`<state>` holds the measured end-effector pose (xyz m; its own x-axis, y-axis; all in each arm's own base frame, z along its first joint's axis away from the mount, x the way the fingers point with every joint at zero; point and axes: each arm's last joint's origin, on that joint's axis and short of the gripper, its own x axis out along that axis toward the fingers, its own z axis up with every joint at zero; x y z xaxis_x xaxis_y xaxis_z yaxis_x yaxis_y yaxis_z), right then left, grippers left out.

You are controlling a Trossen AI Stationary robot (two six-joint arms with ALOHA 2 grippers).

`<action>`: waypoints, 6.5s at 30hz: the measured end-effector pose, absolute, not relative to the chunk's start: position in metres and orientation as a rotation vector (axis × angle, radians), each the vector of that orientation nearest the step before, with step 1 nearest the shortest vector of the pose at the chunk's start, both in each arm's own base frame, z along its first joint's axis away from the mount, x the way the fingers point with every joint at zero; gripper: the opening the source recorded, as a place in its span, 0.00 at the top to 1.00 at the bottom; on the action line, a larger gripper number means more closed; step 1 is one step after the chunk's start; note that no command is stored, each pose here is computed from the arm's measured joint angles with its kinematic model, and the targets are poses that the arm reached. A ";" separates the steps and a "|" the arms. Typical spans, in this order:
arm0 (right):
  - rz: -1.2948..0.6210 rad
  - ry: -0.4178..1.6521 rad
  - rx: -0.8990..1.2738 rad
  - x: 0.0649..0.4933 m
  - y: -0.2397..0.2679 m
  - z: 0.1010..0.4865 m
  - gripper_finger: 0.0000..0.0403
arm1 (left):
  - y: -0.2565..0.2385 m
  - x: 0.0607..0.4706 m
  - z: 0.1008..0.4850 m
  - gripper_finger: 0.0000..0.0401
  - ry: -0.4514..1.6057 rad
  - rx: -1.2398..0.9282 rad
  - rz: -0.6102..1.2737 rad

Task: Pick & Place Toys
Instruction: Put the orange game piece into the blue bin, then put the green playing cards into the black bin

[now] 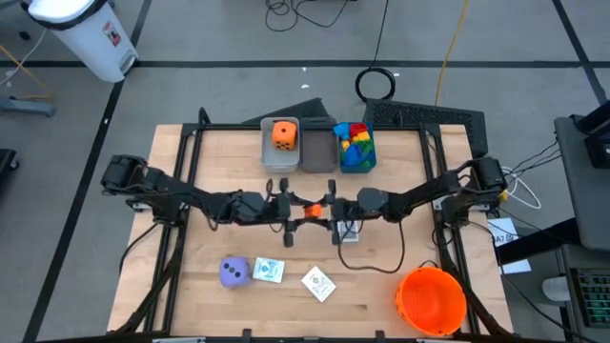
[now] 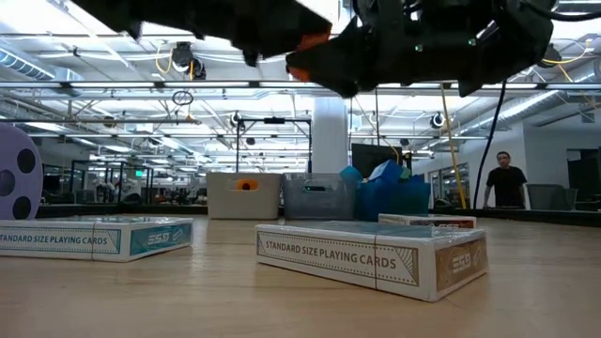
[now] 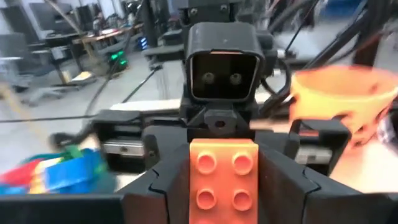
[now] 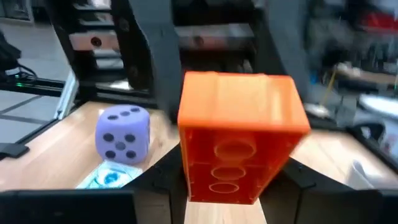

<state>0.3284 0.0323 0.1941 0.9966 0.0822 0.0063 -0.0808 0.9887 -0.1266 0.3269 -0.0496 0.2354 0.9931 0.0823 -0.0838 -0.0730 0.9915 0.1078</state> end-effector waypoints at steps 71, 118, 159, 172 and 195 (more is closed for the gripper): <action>-0.026 0.494 -0.109 0.278 0.006 0.208 0.31 | -0.040 0.296 0.247 0.47 0.302 0.077 0.221; -0.512 1.050 0.229 0.206 0.018 0.187 0.66 | -0.040 0.296 0.245 0.47 0.316 0.038 0.228; 0.153 0.710 0.001 0.289 0.034 0.157 0.70 | -0.039 0.295 0.244 0.47 0.336 0.042 0.231; 0.127 0.814 -0.175 0.276 0.063 0.148 0.09 | -0.039 0.295 0.244 0.47 0.332 0.019 0.235; 0.018 0.973 -0.037 0.241 0.034 0.109 0.24 | -0.039 0.295 0.244 0.47 0.332 0.017 0.235</action>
<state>0.2415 0.0343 0.1094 0.5631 -0.0010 -0.8264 -0.0320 0.9992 -0.0230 0.2954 -0.0390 0.2437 0.9183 0.2313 -0.3213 -0.2257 0.9726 0.0554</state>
